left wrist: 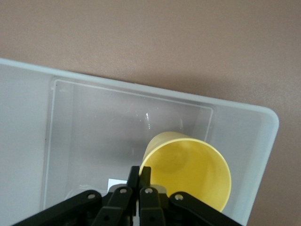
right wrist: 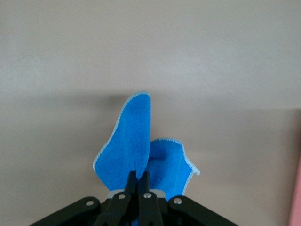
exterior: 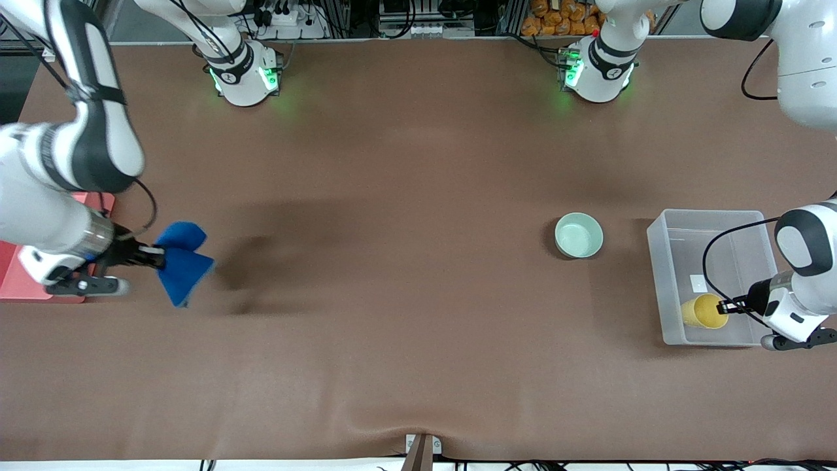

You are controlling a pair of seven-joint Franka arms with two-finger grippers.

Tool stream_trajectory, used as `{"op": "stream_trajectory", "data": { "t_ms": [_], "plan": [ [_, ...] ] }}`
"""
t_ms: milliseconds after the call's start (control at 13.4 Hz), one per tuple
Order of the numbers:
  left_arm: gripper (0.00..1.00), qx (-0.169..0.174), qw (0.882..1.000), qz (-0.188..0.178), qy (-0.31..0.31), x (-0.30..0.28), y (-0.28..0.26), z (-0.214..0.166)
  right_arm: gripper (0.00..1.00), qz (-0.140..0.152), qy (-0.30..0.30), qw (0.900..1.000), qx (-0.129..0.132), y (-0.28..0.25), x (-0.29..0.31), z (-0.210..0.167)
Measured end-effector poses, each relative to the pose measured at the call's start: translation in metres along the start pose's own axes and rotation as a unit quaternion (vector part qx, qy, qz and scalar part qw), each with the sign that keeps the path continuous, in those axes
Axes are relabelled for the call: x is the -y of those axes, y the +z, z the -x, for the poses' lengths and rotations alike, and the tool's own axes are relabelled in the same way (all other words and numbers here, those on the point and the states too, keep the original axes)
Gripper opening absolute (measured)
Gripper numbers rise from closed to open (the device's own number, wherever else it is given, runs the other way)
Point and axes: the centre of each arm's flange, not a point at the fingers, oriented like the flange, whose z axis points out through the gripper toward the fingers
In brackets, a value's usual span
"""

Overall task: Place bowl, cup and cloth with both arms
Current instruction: 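Drop the cloth into the pink tray while the left gripper releases the cup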

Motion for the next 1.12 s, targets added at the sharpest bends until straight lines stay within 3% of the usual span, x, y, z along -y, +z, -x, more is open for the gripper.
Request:
{"op": "stream_trajectory", "data": {
  "t_ms": [299, 598, 1122],
  "plan": [
    [0.03, -0.017, 1.000, 0.018, -0.006, -0.009, 0.009, -0.005, 0.04, -0.005, -0.005, 1.000, 0.017, -0.081, -0.040, 0.040],
    [0.07, -0.016, 1.000, 0.019, 0.001, -0.012, 0.022, -0.005, 0.04, -0.013, -0.038, 0.999, 0.026, -0.113, -0.116, 0.078],
    [0.82, -0.030, 0.999, 0.017, 0.032, -0.003, 0.009, -0.010, 0.04, -0.027, -0.074, 0.996, 0.028, -0.102, -0.265, 0.134]
  ]
}}
